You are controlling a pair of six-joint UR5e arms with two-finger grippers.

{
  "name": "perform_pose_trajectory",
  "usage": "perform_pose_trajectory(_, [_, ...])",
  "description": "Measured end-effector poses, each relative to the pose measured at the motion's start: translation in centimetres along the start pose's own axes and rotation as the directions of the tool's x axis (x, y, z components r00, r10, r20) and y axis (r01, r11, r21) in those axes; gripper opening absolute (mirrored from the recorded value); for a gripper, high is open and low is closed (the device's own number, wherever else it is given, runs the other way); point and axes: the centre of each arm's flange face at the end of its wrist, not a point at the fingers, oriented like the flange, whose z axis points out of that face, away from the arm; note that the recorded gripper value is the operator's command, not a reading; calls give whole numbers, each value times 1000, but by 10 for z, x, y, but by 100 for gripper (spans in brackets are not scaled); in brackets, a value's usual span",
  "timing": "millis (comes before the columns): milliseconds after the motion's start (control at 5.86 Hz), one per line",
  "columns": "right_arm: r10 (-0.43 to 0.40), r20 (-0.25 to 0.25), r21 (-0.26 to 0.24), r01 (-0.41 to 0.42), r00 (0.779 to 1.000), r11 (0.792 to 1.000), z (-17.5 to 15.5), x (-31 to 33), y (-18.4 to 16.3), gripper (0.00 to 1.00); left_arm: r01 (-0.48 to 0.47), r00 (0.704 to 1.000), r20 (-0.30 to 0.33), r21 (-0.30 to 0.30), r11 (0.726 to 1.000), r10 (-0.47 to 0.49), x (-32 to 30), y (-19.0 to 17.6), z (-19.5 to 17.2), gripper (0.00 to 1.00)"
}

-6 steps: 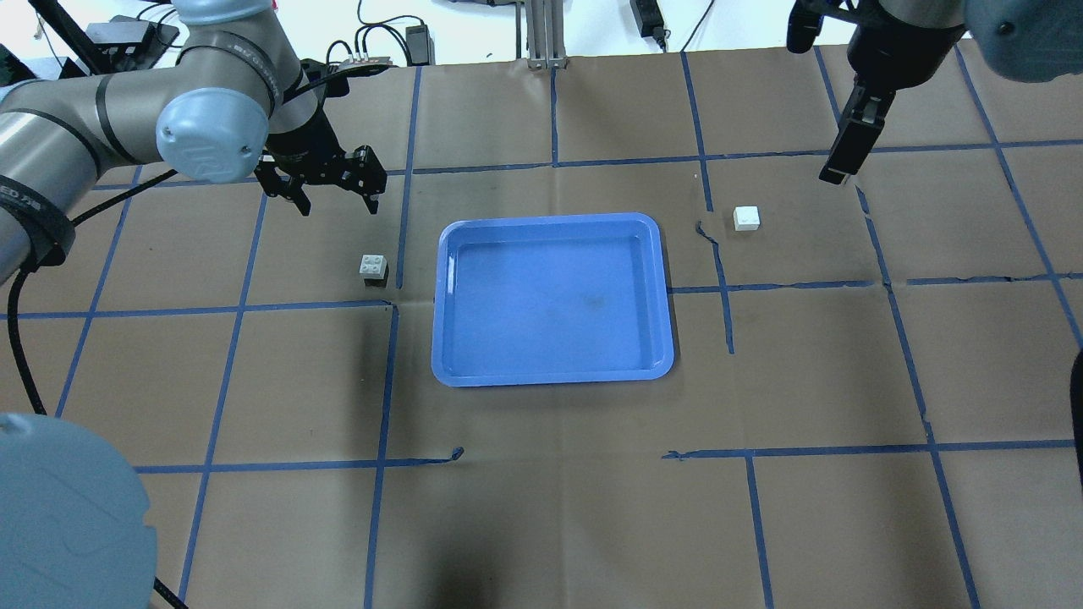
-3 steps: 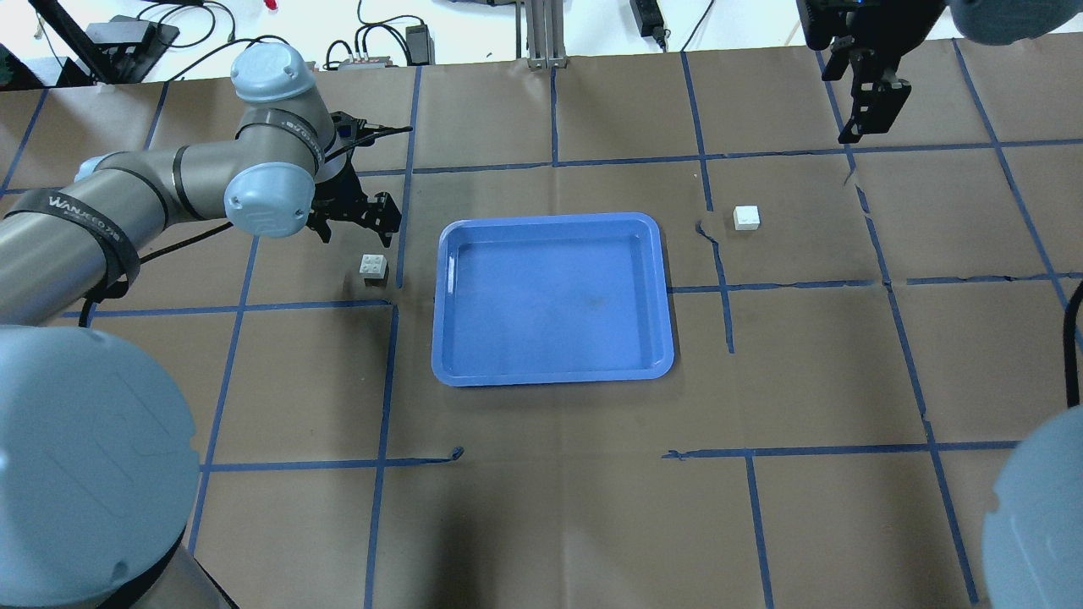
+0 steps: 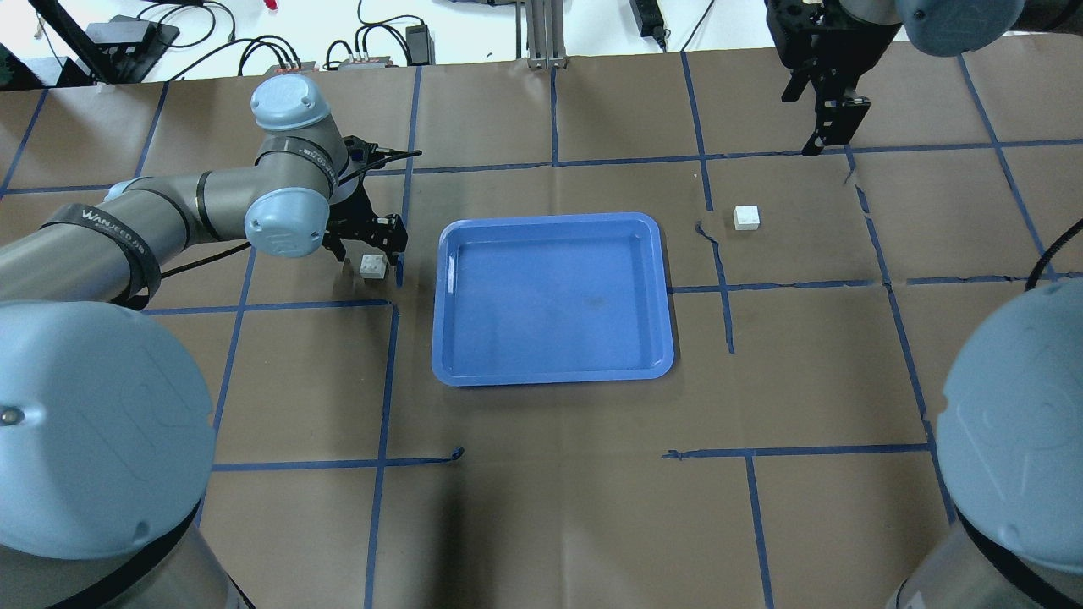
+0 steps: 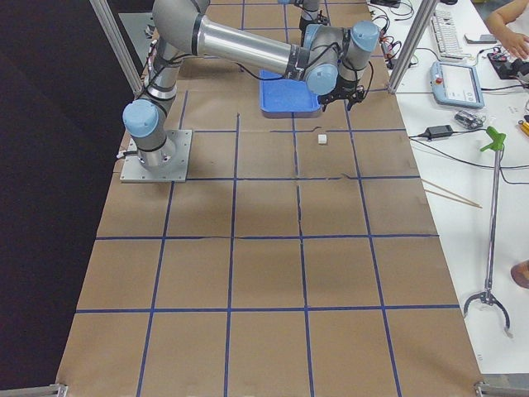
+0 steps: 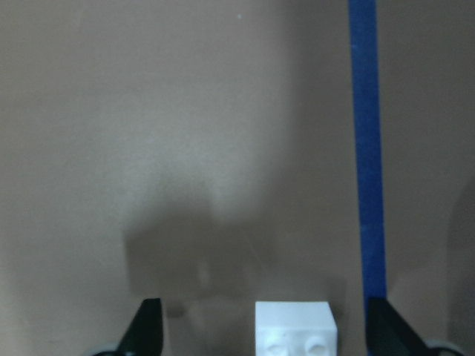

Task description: Assemble white blocks and place on blue tray

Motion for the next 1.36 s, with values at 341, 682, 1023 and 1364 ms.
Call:
perform_pose_trajectory(341, [48, -13, 163, -45, 999, 986, 47, -7, 34, 100, 3, 1000, -8, 2, 1000, -3, 1, 2, -8, 27])
perform_pose_trajectory(682, [55, -78, 267, -32, 995, 963, 104, -29, 46, 100, 1, 1000, -12, -1, 1000, -1, 2, 3, -8, 18])
perform_pose_trajectory(1023, [27, -86, 300, 1, 996, 954, 135, -40, 53, 100, 1, 1000, -28, 9, 1000, 0, 7, 1, -18, 19])
perform_pose_trajectory(1364, [-1, -98, 298, 30, 995, 954, 158, -35, 60, 100, 15, 998, -54, 42, 999, -12, 70, 9, -57, 20])
